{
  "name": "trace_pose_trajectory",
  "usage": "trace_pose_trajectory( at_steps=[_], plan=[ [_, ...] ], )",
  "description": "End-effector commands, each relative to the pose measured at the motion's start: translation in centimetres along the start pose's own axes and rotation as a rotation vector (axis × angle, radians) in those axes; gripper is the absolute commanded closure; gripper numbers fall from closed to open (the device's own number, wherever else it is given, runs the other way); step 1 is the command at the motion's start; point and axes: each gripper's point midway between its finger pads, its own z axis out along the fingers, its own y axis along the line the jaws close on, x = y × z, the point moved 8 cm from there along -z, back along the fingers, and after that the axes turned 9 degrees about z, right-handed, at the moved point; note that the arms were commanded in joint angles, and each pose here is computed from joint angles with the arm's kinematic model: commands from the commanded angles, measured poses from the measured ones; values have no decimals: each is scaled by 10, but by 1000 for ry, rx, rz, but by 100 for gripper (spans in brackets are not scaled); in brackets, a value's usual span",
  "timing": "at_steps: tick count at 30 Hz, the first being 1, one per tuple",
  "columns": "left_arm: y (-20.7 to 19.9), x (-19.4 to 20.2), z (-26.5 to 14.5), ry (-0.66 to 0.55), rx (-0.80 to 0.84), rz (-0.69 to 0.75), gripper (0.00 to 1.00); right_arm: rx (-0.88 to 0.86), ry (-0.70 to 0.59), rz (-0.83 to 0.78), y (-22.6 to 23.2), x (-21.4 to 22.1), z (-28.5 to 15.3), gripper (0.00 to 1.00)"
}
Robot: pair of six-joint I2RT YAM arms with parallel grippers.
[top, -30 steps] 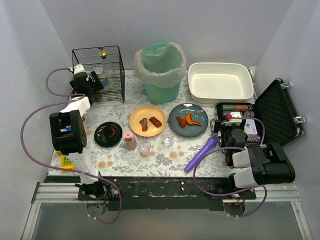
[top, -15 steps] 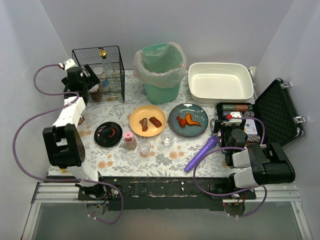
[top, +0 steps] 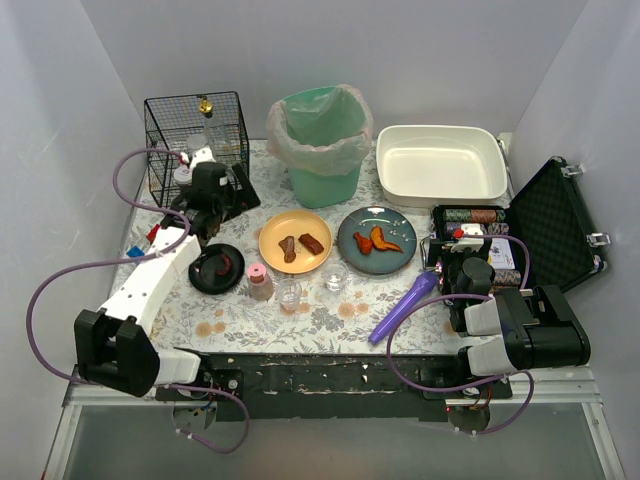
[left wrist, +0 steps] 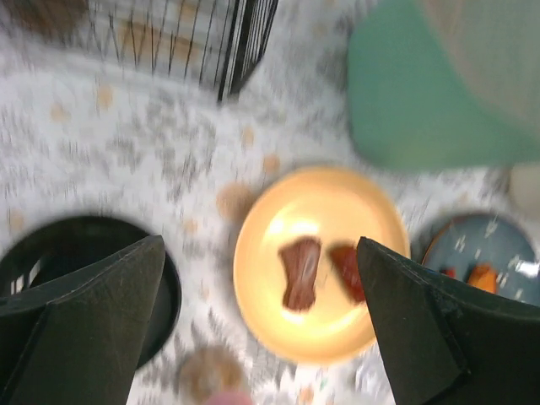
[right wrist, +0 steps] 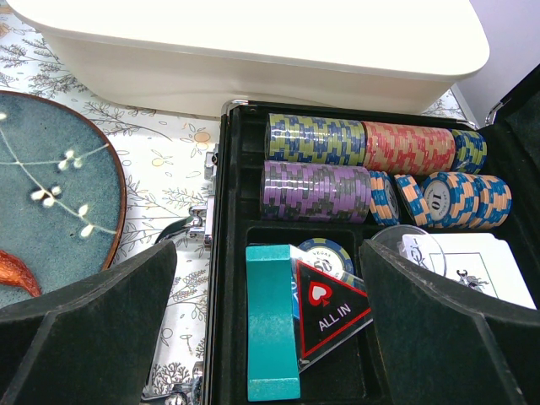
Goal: Clear the kitchen counter
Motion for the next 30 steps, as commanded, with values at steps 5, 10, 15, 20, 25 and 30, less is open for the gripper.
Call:
trace_pose_trajectory(
  at_steps=[5,10,15,20,25,30],
  plan=[
    [16,69,-56,213,-74,-26,2,1,-60,-4,1,-10,2,2],
    [16,98,-59,282,-43,-37,2,2,-61,-4,1,-10,2,2],
    [1,117,-60,327,28,-28,2,2,-61,-4,1,-10,2,2],
    [-9,136,-62,368,50,35,2,2,-61,-4,0,-10,2,2],
    [-12,148,-63,388,47,59,2,2,-61,-4,0,-10,2,2],
    [-13,162,-64,417,32,93,2,2,-61,-4,0,-10,2,2]
  ],
)
